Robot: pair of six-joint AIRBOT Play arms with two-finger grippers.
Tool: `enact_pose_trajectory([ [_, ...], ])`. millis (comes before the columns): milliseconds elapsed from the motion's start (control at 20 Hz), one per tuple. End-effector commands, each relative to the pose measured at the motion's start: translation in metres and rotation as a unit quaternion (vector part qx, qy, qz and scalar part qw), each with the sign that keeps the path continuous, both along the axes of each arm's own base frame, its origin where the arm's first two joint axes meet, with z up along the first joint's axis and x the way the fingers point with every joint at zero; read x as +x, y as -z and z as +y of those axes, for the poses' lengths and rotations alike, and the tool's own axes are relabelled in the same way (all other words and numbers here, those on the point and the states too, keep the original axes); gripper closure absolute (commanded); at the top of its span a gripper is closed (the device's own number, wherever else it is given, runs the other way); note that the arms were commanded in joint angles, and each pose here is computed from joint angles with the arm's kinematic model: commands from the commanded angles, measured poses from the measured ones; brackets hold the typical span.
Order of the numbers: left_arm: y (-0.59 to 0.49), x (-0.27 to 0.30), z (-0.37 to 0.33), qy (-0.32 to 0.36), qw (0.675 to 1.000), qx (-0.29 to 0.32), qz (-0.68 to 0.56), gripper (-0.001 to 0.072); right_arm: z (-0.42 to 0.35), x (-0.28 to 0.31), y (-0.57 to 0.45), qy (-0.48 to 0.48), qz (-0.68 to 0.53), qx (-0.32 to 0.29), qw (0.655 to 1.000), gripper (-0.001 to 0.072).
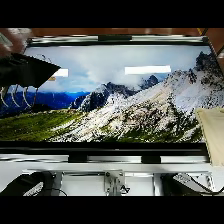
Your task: Fold the shirts.
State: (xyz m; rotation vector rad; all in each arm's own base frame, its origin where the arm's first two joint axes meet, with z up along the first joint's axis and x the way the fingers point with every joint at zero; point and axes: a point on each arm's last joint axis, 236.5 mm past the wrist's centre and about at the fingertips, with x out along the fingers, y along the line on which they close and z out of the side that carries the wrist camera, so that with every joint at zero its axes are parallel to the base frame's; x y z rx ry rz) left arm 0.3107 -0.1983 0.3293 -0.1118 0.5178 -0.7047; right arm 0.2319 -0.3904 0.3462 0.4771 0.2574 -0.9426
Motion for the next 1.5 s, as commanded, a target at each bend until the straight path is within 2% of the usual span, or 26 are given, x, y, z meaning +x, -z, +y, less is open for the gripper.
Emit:
enact_pose_trajectory([
  [0,0.006,0.000,0.002,0.000,1.000,0.010,0.007,0.0198,0.055,-0.016,0.033,-0.030,0.063,0.103,0.992,0.0047],
  [50,0.006,-0.001,0.002,0.000,1.000,0.010,0.007,0.0197,0.050,-0.015,0.014,-0.020,0.041,0.074,0.996,0.0026],
  [200,0.006,0.000,0.002,0.000,1.000,0.010,0.007,0.0198,0.040,-0.024,-0.043,0.017,-0.013,-0.010,1.000,0.0026],
  [450,0.006,0.000,0.002,0.000,1.000,0.010,0.008,0.0198,0.032,-0.065,-0.109,0.092,-0.020,-0.143,0.985,0.0027],
  [600,0.006,0.000,0.002,0.000,1.000,0.010,0.008,0.0197,0.033,-0.074,-0.140,0.105,-0.030,-0.206,0.973,0.0027],
  [850,0.006,0.000,0.002,0.000,1.000,0.010,0.007,0.0198,0.033,-0.076,-0.174,0.110,-0.053,-0.271,0.955,0.0027],
  [1000,0.005,0.001,0.003,-0.003,1.000,0.011,0.004,0.0198,0.031,-0.080,-0.126,0.108,0.014,-0.196,0.974,0.0028],
  [1100,0.005,0.002,0.003,-0.003,1.000,0.011,0.005,0.0198,0.038,-0.090,-0.080,0.109,0.070,-0.111,0.985,0.0151],
  [1250,0.007,0.003,0.006,-0.008,1.000,0.018,0.003,0.0197,0.048,-0.117,-0.038,0.125,0.160,-0.042,0.978,0.0149],
  [1400,0.012,0.010,0.017,-0.027,0.999,0.044,-0.005,0.0197,0.069,-0.119,-0.007,0.094,0.199,0.022,0.975,0.0147],
  [1450,0.013,0.012,0.020,-0.032,0.998,0.050,-0.006,0.0197,0.077,-0.117,0.005,0.078,0.211,0.047,0.973,0.0068],
])
